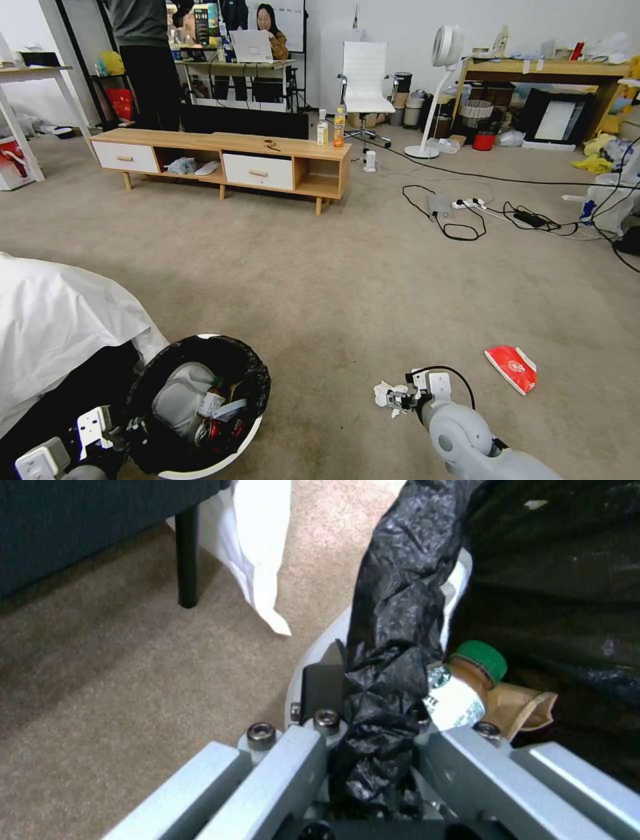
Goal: Pick up the trash bin and place the garbage on the floor into it.
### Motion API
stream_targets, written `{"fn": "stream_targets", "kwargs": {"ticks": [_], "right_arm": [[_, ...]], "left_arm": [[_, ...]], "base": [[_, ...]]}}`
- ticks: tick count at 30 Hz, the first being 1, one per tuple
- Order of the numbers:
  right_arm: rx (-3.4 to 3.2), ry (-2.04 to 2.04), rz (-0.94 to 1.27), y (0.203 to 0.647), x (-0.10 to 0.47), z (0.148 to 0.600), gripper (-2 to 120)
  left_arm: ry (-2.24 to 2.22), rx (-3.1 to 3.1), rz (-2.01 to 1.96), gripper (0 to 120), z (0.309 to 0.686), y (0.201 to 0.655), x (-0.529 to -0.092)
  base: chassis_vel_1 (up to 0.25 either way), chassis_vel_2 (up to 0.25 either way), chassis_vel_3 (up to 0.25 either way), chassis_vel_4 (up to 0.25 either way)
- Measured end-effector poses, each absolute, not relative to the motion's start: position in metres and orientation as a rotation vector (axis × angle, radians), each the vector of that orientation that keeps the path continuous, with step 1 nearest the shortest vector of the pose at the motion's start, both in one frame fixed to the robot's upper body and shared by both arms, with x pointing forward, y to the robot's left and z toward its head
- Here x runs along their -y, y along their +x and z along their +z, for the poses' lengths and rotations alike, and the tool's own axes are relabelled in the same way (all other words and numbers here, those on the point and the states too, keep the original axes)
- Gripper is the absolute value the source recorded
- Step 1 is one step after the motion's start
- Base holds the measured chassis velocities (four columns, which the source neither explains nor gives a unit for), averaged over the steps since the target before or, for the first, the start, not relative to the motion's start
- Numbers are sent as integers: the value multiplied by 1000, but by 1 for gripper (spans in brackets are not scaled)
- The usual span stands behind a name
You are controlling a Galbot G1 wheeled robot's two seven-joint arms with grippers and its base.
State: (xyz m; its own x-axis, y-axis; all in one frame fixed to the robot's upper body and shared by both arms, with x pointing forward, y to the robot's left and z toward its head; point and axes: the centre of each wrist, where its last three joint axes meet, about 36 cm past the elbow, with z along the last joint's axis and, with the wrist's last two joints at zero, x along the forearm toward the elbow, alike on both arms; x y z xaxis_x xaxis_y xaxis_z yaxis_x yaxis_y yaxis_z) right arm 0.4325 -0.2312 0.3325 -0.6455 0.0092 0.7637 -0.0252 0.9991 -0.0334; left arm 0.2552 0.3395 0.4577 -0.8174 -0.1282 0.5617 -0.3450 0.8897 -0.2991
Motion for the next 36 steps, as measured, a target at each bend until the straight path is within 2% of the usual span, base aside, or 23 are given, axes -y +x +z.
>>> {"fn": "stream_targets", "kwargs": {"ticks": [16,36], "right_arm": [[2255,-1,29,454,227,284,99],[2261,16,-44,467,214,247,99]], "left_arm": [[357,2496,533,1,453,256,-342],[357,2484,526,1,450,254,-342]], "base": [[0,0,0,0],[0,0,0,0]]}}
